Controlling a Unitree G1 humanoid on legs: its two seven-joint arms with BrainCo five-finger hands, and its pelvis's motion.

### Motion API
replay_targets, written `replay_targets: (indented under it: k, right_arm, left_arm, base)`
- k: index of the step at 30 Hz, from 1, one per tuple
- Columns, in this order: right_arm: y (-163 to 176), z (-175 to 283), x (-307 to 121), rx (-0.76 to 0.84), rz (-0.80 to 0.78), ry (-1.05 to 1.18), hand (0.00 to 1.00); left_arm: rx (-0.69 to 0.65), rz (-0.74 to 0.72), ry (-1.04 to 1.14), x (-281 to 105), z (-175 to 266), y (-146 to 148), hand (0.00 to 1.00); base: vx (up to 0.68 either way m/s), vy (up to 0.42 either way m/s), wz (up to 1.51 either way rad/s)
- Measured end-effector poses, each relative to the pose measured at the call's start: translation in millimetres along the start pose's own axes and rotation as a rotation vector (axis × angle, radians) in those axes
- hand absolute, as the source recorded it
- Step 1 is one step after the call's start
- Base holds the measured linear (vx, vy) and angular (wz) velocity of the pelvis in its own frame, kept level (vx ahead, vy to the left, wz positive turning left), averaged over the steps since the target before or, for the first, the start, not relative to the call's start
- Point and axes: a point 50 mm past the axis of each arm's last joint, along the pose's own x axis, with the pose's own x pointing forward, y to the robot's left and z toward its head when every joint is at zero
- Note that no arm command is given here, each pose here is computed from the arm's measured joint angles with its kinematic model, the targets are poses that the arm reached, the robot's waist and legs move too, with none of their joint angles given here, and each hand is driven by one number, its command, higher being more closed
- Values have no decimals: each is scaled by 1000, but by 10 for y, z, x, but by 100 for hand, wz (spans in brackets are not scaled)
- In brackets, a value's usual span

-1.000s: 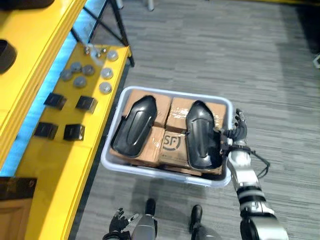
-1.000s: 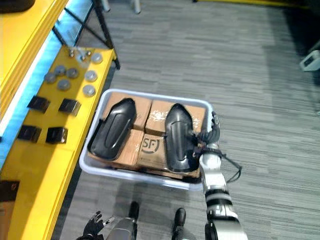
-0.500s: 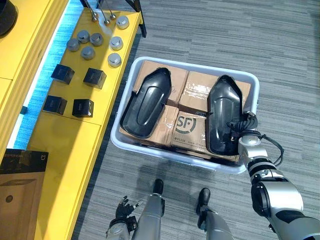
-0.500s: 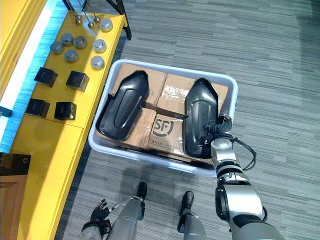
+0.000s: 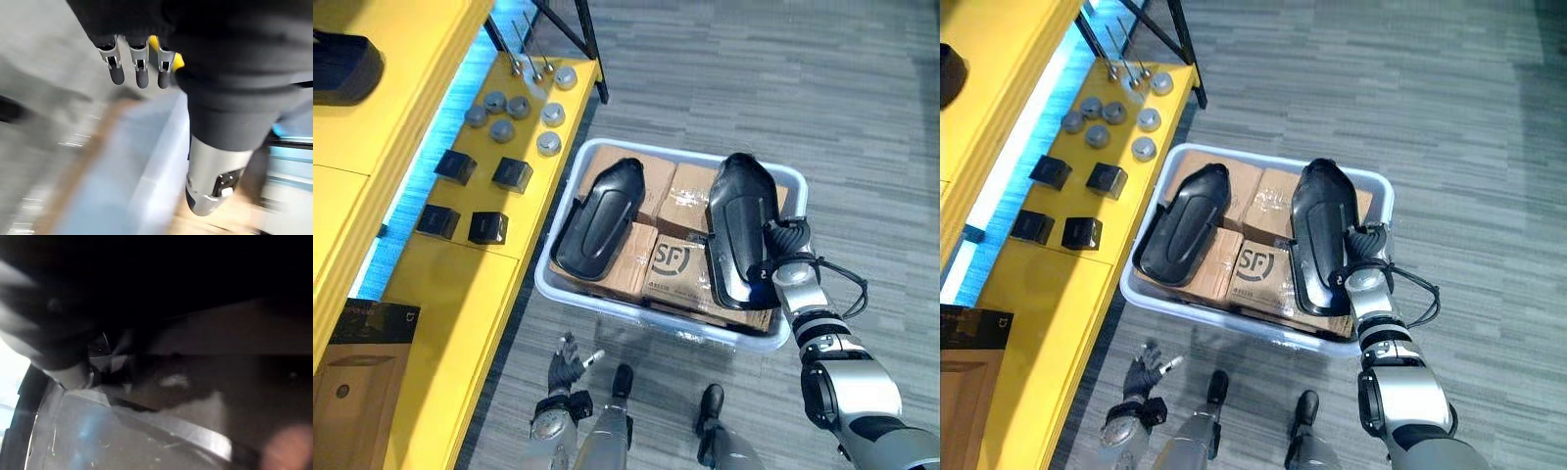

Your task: Walk over and take plastic housings, then place them on the shelf

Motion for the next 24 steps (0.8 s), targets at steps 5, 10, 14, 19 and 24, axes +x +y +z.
replay_targets:
  k: [5,10,14,19,24]
  right_arm:
    - [18,99,-244,-110,-26,-196,100]
    - [329,7,-729,-114,74,-275,100]
    - [514,112,-1020,-71,141,-352,100]
    - [735,250,-1374,-7,270,-464,100]
    - [923,240,-1604,9,386,-480,100]
  left_arm:
    - [-55,-35,-140,-174,305,-38,0]
    - [-137,-120,-148,-207,368,-160,0]
    - [-282,-258,-82,-194,348,-412,0]
    - [-363,-378,13,-178,265,-690,0]
    - [-336,-388,71,-152,148,-734,0]
  base:
    - [48,-19,18]
    - [48,-17,0]
    - [2,-6,-1]
    - [0,0,0]
    - [-16,-14,10]
